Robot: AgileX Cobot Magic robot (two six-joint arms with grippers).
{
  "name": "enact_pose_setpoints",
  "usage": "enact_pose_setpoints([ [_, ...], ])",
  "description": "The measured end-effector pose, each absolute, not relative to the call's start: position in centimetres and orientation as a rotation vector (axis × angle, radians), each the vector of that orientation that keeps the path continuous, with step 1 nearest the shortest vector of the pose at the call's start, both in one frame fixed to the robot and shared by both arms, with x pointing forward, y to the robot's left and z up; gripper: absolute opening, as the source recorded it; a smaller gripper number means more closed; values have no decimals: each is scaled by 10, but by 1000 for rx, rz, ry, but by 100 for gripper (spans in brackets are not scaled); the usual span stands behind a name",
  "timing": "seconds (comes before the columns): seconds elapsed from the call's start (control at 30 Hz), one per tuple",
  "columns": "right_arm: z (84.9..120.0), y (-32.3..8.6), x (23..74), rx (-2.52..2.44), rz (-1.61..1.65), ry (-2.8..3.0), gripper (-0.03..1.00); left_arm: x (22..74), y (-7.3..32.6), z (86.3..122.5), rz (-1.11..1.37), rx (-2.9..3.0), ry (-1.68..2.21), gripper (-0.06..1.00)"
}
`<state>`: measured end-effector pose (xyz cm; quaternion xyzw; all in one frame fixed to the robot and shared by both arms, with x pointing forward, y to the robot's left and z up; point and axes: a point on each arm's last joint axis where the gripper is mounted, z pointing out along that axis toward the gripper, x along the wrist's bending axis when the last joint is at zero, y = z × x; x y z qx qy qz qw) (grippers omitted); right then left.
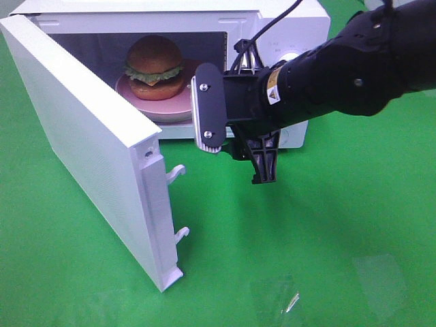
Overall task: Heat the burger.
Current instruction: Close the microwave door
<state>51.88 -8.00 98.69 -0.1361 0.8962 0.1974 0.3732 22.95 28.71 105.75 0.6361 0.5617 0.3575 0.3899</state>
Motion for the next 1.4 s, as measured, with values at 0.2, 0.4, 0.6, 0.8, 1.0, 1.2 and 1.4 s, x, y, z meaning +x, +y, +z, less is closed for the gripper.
enact_pose_setpoints([
  [0.2,1003,-105,487,-55,645,2327,63,230,287,1058,909,1617,1428,98],
  [0.4,1019,-139,454,348,753,2358,71,230,287,1058,909,1617,1428,98],
  [0.6,1034,-179,435,659,732,2350,77,230,287,1058,909,1617,1428,98],
  [0.8,1047,-209,424,961,737,2294,76,230,287,1058,909,1617,1428,98],
  [1.0,1057,-239,408,1338,724,2175,76,230,287,1058,909,1617,1428,98],
  [1.2,1073,-257,371,1437,716,2127,76,230,287,1058,909,1617,1428,98],
  [1.4,1083,-270,338,1449,731,2099,76,230,287,1058,909,1617,1428,98],
])
